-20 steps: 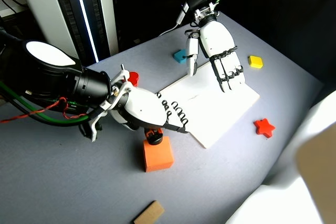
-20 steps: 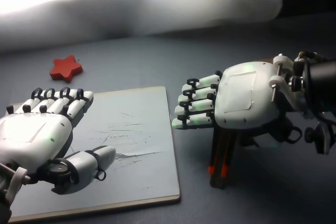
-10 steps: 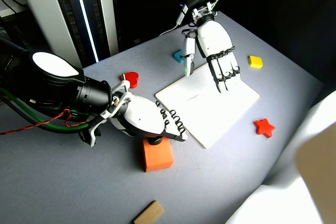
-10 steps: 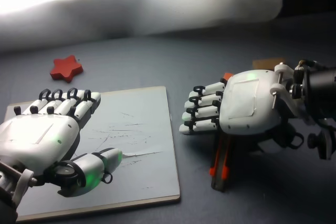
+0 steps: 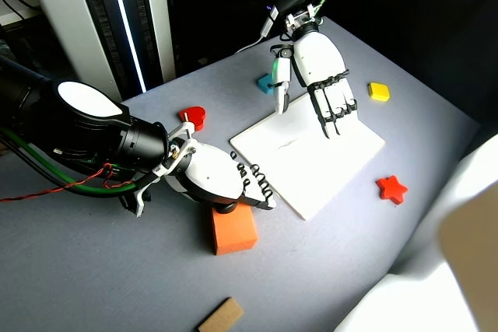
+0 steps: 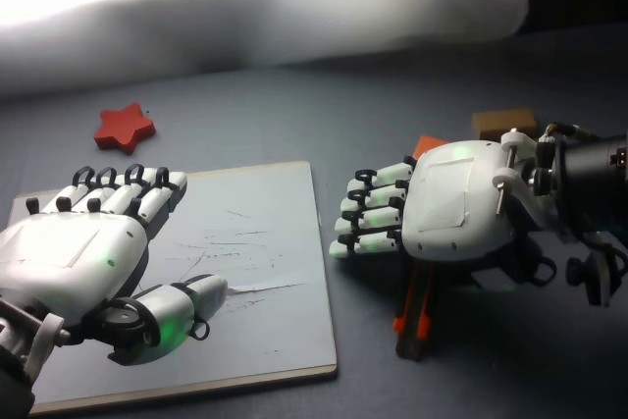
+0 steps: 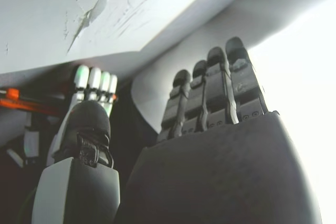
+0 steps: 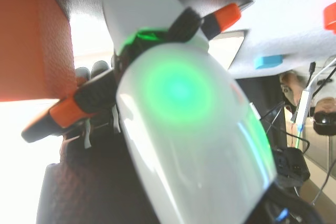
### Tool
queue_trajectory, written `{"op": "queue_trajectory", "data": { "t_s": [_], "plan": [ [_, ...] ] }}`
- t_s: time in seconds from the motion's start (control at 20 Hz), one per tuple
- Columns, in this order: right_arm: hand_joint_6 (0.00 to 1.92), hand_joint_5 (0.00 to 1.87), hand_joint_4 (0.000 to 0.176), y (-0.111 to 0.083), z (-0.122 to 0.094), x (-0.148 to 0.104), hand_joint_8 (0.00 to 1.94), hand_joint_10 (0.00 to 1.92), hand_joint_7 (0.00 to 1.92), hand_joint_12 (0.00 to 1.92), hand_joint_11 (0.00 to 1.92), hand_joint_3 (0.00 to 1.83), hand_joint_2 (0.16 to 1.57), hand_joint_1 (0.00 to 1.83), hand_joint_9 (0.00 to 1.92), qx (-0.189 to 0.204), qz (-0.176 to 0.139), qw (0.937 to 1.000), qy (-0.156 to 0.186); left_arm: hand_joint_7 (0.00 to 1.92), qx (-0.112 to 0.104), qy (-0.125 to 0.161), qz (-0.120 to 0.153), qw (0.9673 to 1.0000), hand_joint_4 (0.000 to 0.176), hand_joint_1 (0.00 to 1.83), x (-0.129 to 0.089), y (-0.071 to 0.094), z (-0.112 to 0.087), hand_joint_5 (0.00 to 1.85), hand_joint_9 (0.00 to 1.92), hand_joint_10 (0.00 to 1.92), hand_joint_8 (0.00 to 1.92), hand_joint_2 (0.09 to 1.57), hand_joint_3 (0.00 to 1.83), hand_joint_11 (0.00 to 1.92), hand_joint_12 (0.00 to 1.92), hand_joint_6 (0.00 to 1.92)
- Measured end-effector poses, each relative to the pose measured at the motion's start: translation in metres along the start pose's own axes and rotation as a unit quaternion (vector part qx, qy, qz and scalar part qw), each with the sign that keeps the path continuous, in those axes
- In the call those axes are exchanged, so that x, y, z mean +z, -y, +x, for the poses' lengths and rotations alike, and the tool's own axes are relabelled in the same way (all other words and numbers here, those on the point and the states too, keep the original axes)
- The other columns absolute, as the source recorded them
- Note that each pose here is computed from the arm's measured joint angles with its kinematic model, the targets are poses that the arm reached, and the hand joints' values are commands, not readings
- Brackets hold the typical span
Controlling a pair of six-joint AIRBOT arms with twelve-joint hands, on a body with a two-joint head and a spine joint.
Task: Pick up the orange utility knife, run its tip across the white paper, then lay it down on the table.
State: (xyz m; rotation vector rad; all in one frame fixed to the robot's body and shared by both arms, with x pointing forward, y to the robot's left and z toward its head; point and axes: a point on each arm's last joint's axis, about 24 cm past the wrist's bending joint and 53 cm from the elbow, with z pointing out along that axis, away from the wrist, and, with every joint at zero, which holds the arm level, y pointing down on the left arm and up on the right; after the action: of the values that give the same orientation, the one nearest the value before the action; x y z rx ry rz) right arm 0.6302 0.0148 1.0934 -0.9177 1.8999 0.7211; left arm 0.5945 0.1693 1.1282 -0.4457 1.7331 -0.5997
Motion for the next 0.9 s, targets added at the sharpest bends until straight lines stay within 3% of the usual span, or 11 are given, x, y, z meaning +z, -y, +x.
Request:
{"op": "queue_trajectory", "data": {
  "t_s": [0.25,0.35,0.4,0.45,0.5,0.6,0.65,0.7,0.75,0.8,0.9],
  "plan": [
    [0.02,0.05,0.0,0.001,-0.001,0.0,0.0,0.01,0.01,0.0,0.0,0.03,1.23,1.23,0.03,-0.003,0.003,1.0,0.001,0.0,0.0,0.001,0.001,1.0,0.014,0.14,0.0,0.0,0.0,0.0,0.05,0.01,0.0,1.32,0.0,0.0,0.14,0.0],
    [0.04,0.31,0.0,0.002,-0.001,0.0,0.04,0.12,0.34,0.98,0.0,0.0,1.3,1.17,0.41,-0.006,0.004,1.0,0.002,0.0,-0.001,0.004,-0.001,1.0,0.019,0.16,0.0,0.0,0.0,0.0,0.04,0.0,0.0,1.32,0.0,0.0,0.22,0.0],
    [0.25,0.49,0.0,0.002,-0.002,0.0,0.28,0.52,0.57,1.33,0.03,0.0,1.32,1.11,0.49,-0.001,0.004,1.0,0.003,0.0,-0.001,0.005,-0.001,1.0,0.024,0.16,0.0,0.0,-0.001,0.0,0.03,0.0,0.0,1.32,0.0,0.0,0.23,0.0],
    [1.18,0.63,0.0,0.001,-0.004,0.0,1.32,1.16,0.63,1.62,0.13,0.0,1.31,1.11,0.48,0.003,0.004,1.0,0.006,0.0,-0.001,0.008,-0.001,1.0,0.022,0.17,0.0,-0.001,-0.002,0.0,0.03,0.0,0.0,1.32,0.0,0.0,0.26,0.0],
    [1.32,0.69,0.0,-0.001,-0.005,0.001,1.62,1.52,0.62,1.8,0.18,0.0,1.31,1.12,0.44,0.006,0.004,0.9999,0.008,0.0,-0.001,0.009,-0.001,1.0,0.025,0.17,0.0,-0.001,-0.003,0.0,0.04,0.0,0.0,1.31,0.0,0.0,0.29,0.0],
    [1.49,0.65,0.0,-0.004,-0.01,0.003,1.74,1.88,0.6,1.92,0.52,0.01,1.33,1.1,0.61,0.006,0.005,0.9999,0.015,0.0,-0.001,0.009,-0.001,1.0,0.027,0.16,0.0,-0.001,-0.003,0.0,0.03,0.0,0.0,1.31,0.0,0.0,0.3,0.0],
    [1.9,1.32,0.0,-0.003,-0.011,0.003,1.93,1.92,1.46,1.92,1.37,0.0,1.25,1.52,1.44,0.011,0.007,0.9998,0.017,0.0,-0.002,0.009,-0.003,1.0,0.029,0.16,0.0,-0.002,-0.003,0.0,0.03,0.0,0.0,1.31,0.0,0.0,0.33,0.0],
    [1.9,1.32,0.0,-0.003,-0.012,0.003,1.93,1.92,1.46,1.92,1.37,0.0,1.25,1.52,1.44,0.014,0.008,0.9997,0.019,0.0,-0.002,0.009,-0.004,0.9999,0.029,0.16,0.0,-0.002,-0.003,0.0,0.03,0.0,0.0,1.31,0.0,0.0,0.33,0.0],
    [1.92,1.52,0.059,-0.004,-0.012,0.003,1.94,1.92,1.71,1.92,1.72,0.0,1.31,1.61,1.73,0.014,0.008,0.9997,0.02,0.0,-0.002,0.009,-0.003,1.0,0.029,0.15,0.0,-0.002,-0.003,0.0,0.02,0.0,0.0,1.32,0.0,0.0,0.33,0.0],
    [1.92,1.57,0.084,-0.004,-0.013,0.003,1.94,1.92,1.75,1.92,1.84,0.0,1.33,1.6,1.81,0.016,0.01,0.9996,0.022,0.0,-0.001,0.009,-0.001,1.0,0.028,0.13,0.0,0.0,-0.003,0.0,0.01,0.0,0.0,1.32,0.0,0.0,0.3,0.0],
    [1.92,1.55,0.1,-0.003,-0.022,0.003,1.94,1.92,1.73,1.92,1.85,0.0,1.36,1.54,1.8,0.03,0.018,0.9988,0.034,0.0,-0.003,0.009,-0.002,1.0,0.024,0.15,0.0,-0.001,-0.003,0.0,0.02,0.01,0.0,1.32,0.0,0.0,0.31,0.0]
  ]
}}
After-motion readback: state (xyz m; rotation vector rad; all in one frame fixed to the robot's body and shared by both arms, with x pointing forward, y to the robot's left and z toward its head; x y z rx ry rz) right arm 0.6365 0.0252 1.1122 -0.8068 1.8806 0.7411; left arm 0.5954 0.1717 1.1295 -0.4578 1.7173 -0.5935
